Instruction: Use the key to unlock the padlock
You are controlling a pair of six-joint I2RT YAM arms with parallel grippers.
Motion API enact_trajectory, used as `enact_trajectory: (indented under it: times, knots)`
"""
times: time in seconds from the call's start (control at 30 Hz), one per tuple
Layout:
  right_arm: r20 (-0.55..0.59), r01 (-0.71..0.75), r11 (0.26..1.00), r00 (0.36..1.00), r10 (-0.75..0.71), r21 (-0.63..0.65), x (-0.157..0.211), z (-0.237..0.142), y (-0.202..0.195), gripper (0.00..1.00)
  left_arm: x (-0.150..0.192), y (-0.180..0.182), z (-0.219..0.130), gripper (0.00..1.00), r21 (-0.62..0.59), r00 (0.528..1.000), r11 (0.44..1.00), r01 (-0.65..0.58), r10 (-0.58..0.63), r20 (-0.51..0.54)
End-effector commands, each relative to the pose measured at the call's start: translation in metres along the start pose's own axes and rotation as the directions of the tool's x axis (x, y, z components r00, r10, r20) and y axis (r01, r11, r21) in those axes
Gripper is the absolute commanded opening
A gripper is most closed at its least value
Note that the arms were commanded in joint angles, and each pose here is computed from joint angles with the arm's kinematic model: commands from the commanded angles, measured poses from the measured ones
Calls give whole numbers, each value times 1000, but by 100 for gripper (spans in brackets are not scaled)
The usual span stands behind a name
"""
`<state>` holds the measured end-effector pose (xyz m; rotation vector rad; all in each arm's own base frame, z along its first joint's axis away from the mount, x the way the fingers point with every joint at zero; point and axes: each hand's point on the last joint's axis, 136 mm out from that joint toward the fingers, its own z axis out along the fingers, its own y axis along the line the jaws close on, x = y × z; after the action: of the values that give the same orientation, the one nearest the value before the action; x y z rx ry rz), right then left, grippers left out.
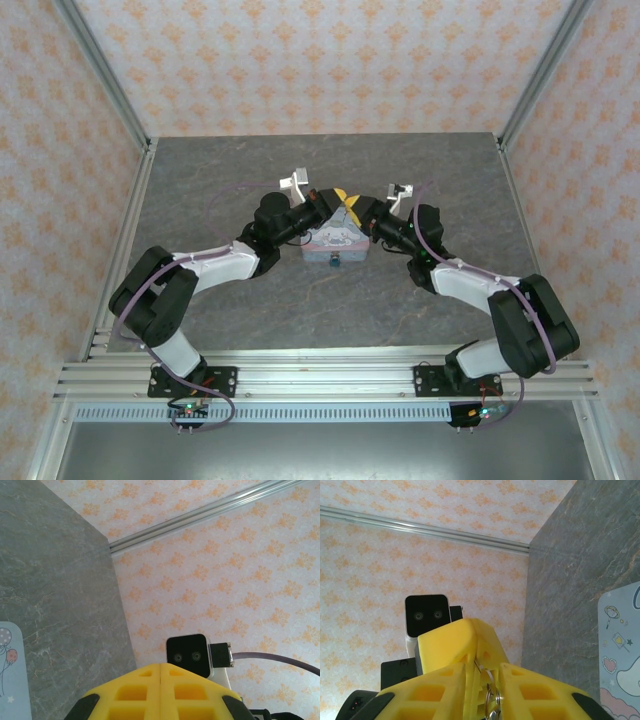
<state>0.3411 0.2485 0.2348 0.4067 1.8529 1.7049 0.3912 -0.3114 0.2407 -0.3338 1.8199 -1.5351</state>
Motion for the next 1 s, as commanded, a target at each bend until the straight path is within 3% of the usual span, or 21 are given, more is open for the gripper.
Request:
enact_trajectory:
  times: [0.0, 0.33, 0.83, 0.9, 0.97]
  knots:
    - [-6, 32, 998, 999, -32, -59, 4, -4, 14, 22, 1, -15, 6, 0, 46, 1000, 999, -3, 3, -1]
    - [9, 29, 998, 1000, -29, -51, 0, -5, 12, 12, 4, -15, 5, 0, 44, 1000, 999, -4, 4, -6]
    - [27, 23, 999, 999, -22, -33, -4, -16, 3, 7, 4, -14, 5, 0, 34, 1000, 999, -4, 4, -11]
    - [24, 25, 999, 999, -24, -35, -4, -17, 3, 9, 4, -14, 5, 0, 32, 1000, 999, -5, 5, -9]
    - [21, 27, 999, 999, -26, -35, -3, -17, 3, 18, 3, -13, 5, 0, 29, 1000, 1000, -4, 5, -7]
